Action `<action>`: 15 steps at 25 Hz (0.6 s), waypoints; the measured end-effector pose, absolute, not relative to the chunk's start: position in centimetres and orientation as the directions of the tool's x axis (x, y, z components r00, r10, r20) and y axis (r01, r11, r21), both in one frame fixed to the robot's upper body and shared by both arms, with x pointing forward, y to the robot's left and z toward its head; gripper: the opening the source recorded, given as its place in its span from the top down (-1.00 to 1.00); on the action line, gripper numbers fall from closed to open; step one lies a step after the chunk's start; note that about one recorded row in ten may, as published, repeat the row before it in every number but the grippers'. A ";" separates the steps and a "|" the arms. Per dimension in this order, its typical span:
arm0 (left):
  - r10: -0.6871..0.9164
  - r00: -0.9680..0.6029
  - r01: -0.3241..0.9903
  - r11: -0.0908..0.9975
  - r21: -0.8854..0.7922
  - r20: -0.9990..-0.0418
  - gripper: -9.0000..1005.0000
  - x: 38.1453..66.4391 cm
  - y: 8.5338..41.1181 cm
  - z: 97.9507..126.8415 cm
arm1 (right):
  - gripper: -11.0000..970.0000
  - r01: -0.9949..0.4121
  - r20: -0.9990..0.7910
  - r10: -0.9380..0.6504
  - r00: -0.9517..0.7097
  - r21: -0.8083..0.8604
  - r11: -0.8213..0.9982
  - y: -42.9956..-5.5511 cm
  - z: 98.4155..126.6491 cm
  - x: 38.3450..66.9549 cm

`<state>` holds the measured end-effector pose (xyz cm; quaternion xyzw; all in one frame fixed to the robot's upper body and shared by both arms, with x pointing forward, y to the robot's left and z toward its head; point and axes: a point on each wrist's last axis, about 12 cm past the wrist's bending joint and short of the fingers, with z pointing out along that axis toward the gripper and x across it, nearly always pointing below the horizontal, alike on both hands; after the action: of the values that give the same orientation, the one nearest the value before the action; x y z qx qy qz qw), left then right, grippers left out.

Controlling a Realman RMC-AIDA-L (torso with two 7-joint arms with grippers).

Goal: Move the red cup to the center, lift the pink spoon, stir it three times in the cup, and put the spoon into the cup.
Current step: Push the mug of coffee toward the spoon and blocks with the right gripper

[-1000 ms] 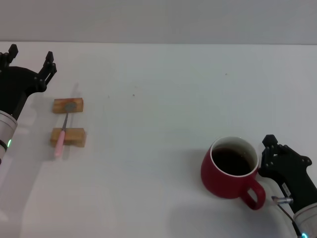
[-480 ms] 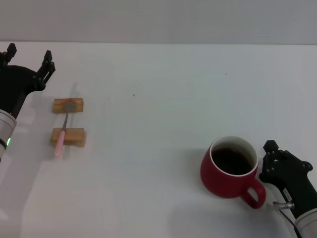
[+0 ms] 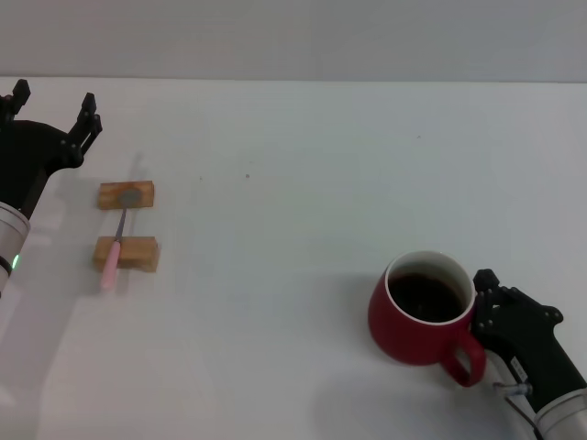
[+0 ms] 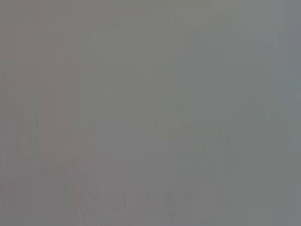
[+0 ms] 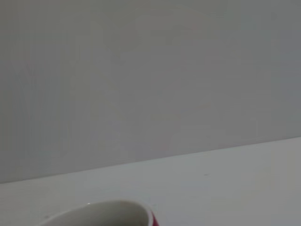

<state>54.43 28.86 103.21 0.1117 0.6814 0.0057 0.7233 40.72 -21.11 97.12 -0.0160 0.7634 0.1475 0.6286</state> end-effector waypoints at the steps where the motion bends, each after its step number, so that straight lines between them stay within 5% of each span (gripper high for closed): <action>1: 0.163 0.072 0.144 0.975 0.172 -0.984 -0.66 54.4 28.9 103.2 | 0.98 -0.215 -0.964 0.160 -0.210 0.205 0.955 -21.0 97.1 40.7; 15: 0.167 0.077 0.146 0.973 0.177 -0.983 -0.66 54.6 28.7 103.3 | 0.98 -0.258 -0.969 0.160 -0.189 0.206 0.944 -20.1 97.7 41.9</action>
<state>54.62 28.73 103.34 0.1155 0.6792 0.0072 0.7247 41.93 -20.10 97.72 -0.0326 0.7534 0.1643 0.6358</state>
